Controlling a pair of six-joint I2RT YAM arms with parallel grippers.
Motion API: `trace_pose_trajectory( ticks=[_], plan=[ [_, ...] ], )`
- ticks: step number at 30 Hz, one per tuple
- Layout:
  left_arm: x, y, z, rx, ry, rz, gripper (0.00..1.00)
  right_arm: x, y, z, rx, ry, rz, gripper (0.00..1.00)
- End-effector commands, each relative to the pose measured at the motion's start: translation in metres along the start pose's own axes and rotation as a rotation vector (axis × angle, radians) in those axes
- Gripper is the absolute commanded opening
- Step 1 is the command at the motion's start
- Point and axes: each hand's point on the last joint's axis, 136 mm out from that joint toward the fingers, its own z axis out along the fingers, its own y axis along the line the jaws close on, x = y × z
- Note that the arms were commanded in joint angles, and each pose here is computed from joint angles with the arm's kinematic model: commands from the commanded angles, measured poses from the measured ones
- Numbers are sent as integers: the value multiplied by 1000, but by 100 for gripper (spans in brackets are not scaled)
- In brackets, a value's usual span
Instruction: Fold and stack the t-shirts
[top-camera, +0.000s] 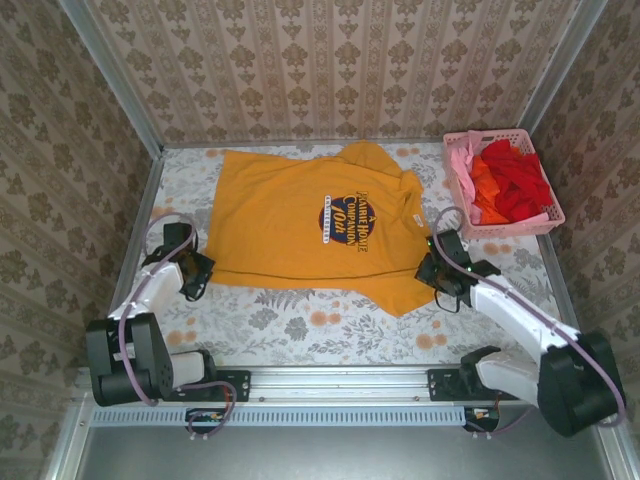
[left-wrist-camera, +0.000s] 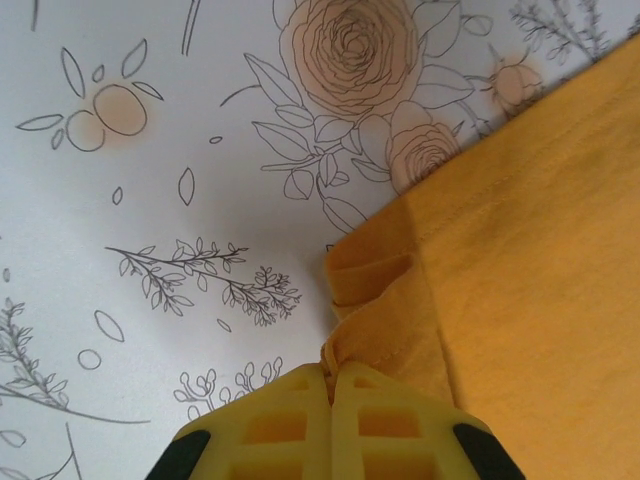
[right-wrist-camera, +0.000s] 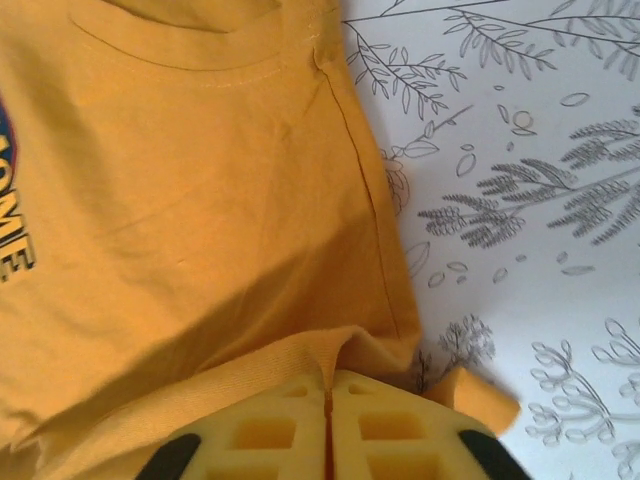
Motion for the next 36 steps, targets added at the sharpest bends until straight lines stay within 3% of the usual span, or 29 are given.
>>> trace_pose_trajectory(
  ticks=[1,3,5,13,19,20,22,28,33,36],
  plan=[
    [1,-7,4,18,8,13,0,-25,26,1,-64,-26,-83,48],
    [2,-10,5,21,14,17,0,-27,27,-3,-56,-26,-120,60],
    [3,-11,5,20,17,22,0,-21,18,-8,-44,-28,-124,65],
    [7,-14,9,20,25,35,0,24,-25,-12,-51,-2,-33,68],
    [7,-17,10,26,20,37,0,25,-29,3,-87,28,125,74],
    [7,-19,10,29,25,38,0,22,-32,4,-77,31,171,71],
    [8,-21,9,37,29,43,0,17,-45,4,-29,32,266,55],
    [7,-21,7,37,18,53,0,17,-55,8,-39,55,346,31],
    [9,-21,9,42,23,51,0,25,-48,19,-63,134,343,19],
    [10,-20,10,38,25,51,0,29,-44,24,-76,165,331,18]
  ],
)
